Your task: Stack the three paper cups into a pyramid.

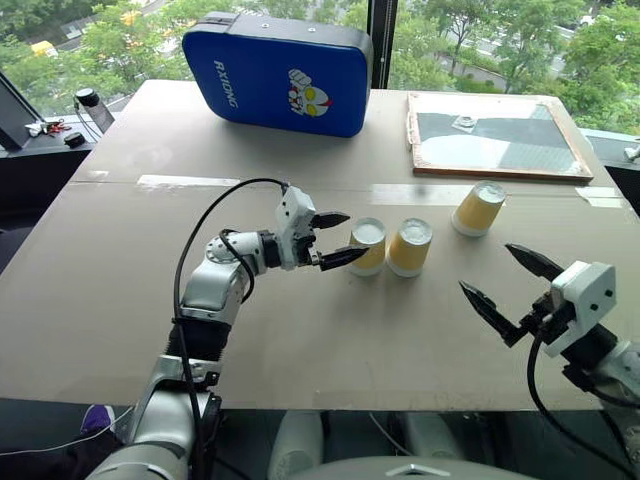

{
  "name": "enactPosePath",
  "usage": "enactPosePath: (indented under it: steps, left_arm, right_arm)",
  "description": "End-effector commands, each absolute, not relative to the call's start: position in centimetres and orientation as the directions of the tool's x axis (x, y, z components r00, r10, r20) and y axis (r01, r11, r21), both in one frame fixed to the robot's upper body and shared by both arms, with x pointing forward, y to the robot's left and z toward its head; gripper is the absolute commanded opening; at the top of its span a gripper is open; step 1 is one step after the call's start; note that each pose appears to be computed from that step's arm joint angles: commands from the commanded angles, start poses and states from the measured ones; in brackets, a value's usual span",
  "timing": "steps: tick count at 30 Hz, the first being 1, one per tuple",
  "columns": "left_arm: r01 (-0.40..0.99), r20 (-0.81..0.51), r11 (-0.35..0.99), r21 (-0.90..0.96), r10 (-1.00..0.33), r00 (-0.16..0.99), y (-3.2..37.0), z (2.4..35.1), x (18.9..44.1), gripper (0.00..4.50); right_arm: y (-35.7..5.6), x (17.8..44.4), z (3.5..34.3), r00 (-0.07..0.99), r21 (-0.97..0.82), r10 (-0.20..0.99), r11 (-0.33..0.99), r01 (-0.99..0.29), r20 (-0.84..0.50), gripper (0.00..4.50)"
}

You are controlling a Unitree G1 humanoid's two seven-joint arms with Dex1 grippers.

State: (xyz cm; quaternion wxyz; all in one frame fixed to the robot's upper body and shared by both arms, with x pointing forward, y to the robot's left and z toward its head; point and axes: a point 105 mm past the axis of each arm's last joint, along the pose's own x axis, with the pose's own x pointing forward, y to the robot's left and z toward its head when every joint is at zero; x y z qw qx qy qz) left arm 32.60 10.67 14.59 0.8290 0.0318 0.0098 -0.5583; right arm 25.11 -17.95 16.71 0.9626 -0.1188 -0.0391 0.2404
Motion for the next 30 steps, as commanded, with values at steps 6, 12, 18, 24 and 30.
enactPosePath:
  steps: [6,12,18,24,30]
  left_arm:
    - [0.945,0.053,0.321,0.052,-0.946,0.319,12.6,18.9,27.2,4.44]
    - [0.948,0.058,0.314,0.058,-0.949,0.311,12.2,20.5,24.2,4.44]
    - [0.938,0.082,0.341,0.058,-0.938,0.336,11.7,21.2,23.4,4.44]
    - [0.934,0.089,0.352,0.065,-0.934,0.346,12.1,21.5,22.9,4.50]
    - [0.929,0.096,0.365,0.063,-0.929,0.359,12.7,21.4,22.9,4.50]
  right_arm:
    - [-20.2,33.0,17.6,0.954,-0.197,0.301,0.935,-0.294,0.007,4.50]
    - [-20.8,37.6,17.8,0.978,-0.140,0.210,0.968,-0.210,-0.010,4.50]
    - [-20.6,39.8,16.7,0.977,-0.120,0.208,0.970,-0.213,-0.057,4.50]
    - [-20.4,40.6,16.2,0.974,-0.108,0.216,0.969,-0.223,-0.070,3.62]
    - [-20.4,40.1,17.4,0.972,-0.110,0.234,0.966,-0.234,-0.014,2.31]
